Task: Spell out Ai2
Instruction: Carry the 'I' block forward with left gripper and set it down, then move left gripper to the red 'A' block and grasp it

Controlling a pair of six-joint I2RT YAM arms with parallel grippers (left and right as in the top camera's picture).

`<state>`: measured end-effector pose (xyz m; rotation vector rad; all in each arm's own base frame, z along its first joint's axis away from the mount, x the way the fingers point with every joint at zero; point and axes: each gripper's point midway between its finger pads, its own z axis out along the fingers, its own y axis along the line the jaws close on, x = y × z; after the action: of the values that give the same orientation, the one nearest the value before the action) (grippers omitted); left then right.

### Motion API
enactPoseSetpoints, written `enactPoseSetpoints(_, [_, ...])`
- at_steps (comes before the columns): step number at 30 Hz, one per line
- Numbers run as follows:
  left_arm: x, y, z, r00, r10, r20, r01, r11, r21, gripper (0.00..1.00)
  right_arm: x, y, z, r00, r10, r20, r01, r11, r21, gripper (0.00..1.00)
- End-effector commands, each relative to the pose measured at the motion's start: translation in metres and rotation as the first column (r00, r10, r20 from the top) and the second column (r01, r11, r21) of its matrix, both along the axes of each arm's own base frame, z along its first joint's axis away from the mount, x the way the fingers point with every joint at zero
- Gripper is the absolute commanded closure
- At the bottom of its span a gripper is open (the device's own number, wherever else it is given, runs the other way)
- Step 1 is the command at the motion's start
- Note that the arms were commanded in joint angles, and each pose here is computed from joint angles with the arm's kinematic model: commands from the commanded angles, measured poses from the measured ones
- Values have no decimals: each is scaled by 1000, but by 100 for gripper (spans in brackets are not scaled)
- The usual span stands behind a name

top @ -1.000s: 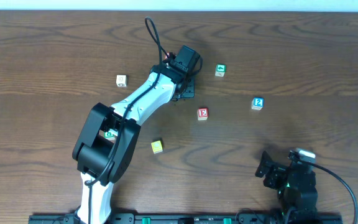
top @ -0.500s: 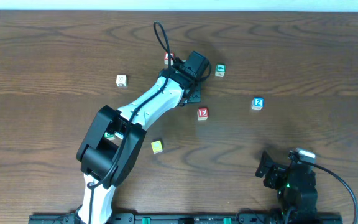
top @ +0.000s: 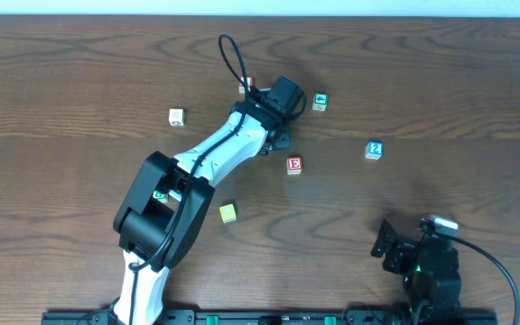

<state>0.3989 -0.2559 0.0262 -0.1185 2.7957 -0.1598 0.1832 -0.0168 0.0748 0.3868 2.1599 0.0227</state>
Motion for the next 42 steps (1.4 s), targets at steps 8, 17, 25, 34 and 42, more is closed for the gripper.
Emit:
enactPoseSetpoints(8, [-6, -5, -13, 1000, -1, -29, 0, 1000, -18, 94, -1, -2, -4, 1000, -18, -4, 18, 1000, 7, 1])
enactPoseSetpoints(17, [-7, -4, -13, 999, -31, -28, 31, 1000, -4, 81, -1, -2, -4, 1000, -17, -4, 17, 1000, 8, 1])
enactPoseSetpoints(25, [-8, -3, -14, 998, -45, -32, 46, 999, 4, 64, -1, -2, -4, 1000, -18, -4, 18, 1000, 7, 1])
enactPoseSetpoints(34, [-10, -1, -14, 998, -45, -41, 45, 999, 10, 60, -1, -2, -4, 1000, -18, -4, 18, 1000, 8, 1])
enactPoseSetpoints(42, [-8, -2, -7, 997, -66, -30, 66, 998, 7, 58, -1, -2, -4, 1000, -18, -4, 18, 1000, 7, 1])
